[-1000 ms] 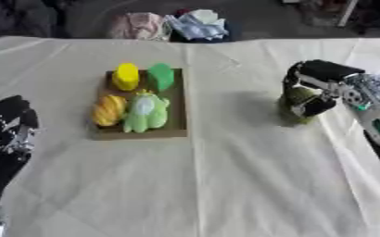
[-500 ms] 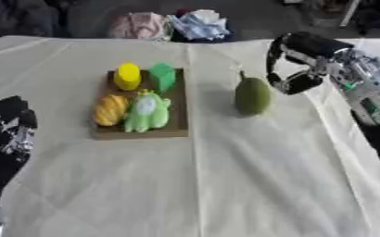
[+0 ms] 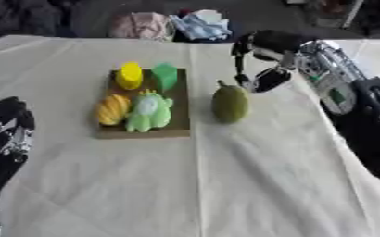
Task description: Pick up objects on the table and place them in the box.
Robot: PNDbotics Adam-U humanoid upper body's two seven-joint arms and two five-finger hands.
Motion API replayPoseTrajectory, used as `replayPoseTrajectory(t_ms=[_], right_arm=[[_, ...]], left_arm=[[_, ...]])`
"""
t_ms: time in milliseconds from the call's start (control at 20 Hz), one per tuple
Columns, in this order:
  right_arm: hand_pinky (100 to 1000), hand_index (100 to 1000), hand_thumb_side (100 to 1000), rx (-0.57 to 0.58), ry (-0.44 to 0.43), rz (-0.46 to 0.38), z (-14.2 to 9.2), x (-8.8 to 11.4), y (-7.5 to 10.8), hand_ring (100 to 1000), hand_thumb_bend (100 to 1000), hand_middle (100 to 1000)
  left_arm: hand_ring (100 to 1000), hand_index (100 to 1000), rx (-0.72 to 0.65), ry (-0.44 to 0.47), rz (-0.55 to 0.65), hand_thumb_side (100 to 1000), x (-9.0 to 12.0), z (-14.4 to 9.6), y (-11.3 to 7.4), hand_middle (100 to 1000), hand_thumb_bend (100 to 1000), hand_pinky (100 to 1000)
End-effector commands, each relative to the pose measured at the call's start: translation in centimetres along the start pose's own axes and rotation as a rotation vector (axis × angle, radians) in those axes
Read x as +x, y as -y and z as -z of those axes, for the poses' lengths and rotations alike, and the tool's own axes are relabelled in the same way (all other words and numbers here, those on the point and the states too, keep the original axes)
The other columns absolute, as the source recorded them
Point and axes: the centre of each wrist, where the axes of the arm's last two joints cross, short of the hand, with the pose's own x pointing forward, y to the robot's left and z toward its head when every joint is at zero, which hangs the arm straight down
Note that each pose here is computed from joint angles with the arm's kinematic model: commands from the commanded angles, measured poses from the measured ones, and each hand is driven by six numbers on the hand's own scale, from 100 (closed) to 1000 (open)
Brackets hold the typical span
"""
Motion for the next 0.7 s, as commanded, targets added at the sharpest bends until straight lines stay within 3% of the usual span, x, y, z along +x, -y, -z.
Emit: replayPoseTrajectory(t_ms=[50, 350, 700], right_arm=[[840, 963, 621, 0.076, -0.045, 0.001, 0.0, -1.3, -0.3, 853, 256, 848], [834, 952, 671, 0.158, 0.019, 0.052, 0.7, -1.2, -1.6, 849, 229, 839], [820, 888, 624, 0.131, 0.122, 0.079, 1.3, 0.6, -1.0, 832, 170, 810]], left_arm=[[835, 811, -0.003, 0.023, 0.007, 409, 0.5, 0.3, -0.3, 728, 242, 719], [836, 811, -0.006, 0.023, 0.006, 409, 0.5, 0.2, -0.3, 728, 242, 719], [837, 811, -0.009, 0.022, 0.005, 411, 0.5, 0.2, -0.2, 729, 239, 720]])
